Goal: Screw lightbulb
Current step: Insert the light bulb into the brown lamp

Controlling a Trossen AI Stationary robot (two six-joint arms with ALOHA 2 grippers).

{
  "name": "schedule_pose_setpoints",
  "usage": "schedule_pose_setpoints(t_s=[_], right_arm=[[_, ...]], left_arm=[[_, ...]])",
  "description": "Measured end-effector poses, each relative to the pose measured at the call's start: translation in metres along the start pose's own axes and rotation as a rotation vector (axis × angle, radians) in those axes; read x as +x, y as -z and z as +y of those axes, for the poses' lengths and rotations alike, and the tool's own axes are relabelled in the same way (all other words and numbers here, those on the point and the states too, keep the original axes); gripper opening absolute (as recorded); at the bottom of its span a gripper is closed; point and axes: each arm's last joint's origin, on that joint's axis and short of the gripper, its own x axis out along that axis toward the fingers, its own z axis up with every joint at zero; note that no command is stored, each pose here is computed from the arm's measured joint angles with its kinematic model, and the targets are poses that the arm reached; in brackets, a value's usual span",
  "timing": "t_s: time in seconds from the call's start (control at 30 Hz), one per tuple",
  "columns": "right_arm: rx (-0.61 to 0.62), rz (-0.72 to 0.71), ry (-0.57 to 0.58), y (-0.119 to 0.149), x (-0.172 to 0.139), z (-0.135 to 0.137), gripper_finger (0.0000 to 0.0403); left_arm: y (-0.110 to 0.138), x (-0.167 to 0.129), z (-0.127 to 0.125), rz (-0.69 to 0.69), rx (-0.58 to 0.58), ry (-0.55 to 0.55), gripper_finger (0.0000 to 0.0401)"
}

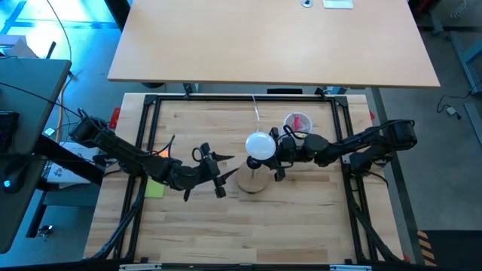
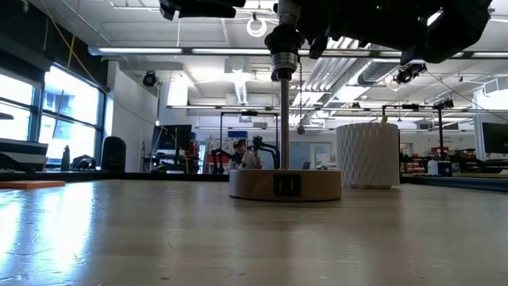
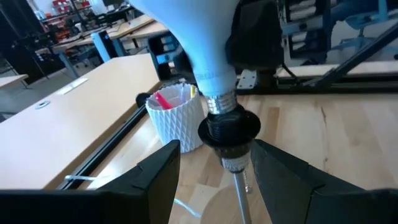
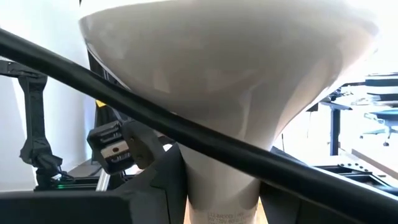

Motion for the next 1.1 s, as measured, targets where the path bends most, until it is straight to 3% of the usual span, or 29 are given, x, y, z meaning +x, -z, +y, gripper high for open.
schedule_pose_setpoints(t_s=[0.5, 0.73, 1.1], right_arm=[[-0.003, 0.008, 0.005, 0.0, 0.0, 0.0, 0.0145], [-0.079, 0.05, -0.008, -0.007, 0.015, 0.005, 0.0145], [-0.092, 0.069, 0.013, -0.005, 0.015, 0.011, 0.0145]], left_arm=[[0.0, 0.006, 0.007, 0.003, -0.013, -0.03, 0.0193], [0.0, 0.009, 0.01, 0.006, -0.019, -0.042, 0.0193], [0.001, 0.009, 0.009, 0.017, -0.008, -0.037, 0.0193]])
